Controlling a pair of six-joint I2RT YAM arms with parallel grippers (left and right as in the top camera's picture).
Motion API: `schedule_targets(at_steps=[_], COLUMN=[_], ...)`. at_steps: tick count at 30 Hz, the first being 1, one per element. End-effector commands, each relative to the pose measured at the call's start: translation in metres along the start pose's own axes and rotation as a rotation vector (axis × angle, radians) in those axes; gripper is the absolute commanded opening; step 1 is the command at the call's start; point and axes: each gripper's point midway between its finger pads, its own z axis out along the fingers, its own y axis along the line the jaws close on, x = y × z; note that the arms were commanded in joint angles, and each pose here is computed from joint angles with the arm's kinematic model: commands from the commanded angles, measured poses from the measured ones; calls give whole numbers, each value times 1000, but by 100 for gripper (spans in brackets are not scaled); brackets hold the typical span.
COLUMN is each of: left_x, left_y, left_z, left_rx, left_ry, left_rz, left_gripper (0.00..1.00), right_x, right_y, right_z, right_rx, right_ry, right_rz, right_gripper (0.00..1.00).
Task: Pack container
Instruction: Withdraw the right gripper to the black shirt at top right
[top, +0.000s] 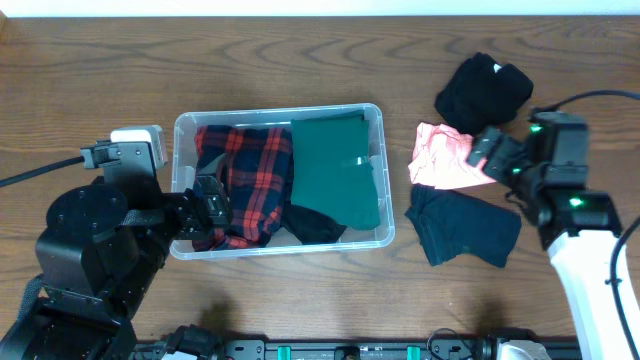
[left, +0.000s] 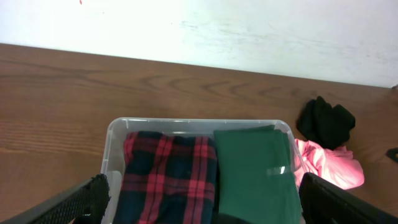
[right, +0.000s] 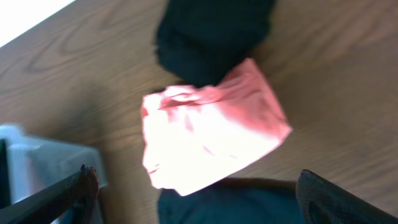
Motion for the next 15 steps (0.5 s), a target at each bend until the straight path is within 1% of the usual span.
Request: schedule_targets(at_steps=[1,4,7,10,12,15], left_x=[-4,-4,-4,-4,-4,-4], left_y=[2,2,2,2,2,2], left_z=[-2,-2,-2,-2,-2,-2], left_rx=[-13,-13,-13,-13,-13,-13], left_ry=[-15,-15,-15,-15,-15,-15], left_rz=[10,10,10,10,10,10], left_gripper=[98,98,98,98,98,98], right_x=[-1,-1,-11,-34,-52,-64], right_y=[-12,-29,-49,-49,-40,-39], right_z=[8,18,30,41,50,69], right_rx=[-51,-62,-57,-174,-279,-317], right_ry=[55,95,89,40,-8,-42], right_rz=[-1,26,91,128,104,99], right_gripper=[99,99,99,99,99,97])
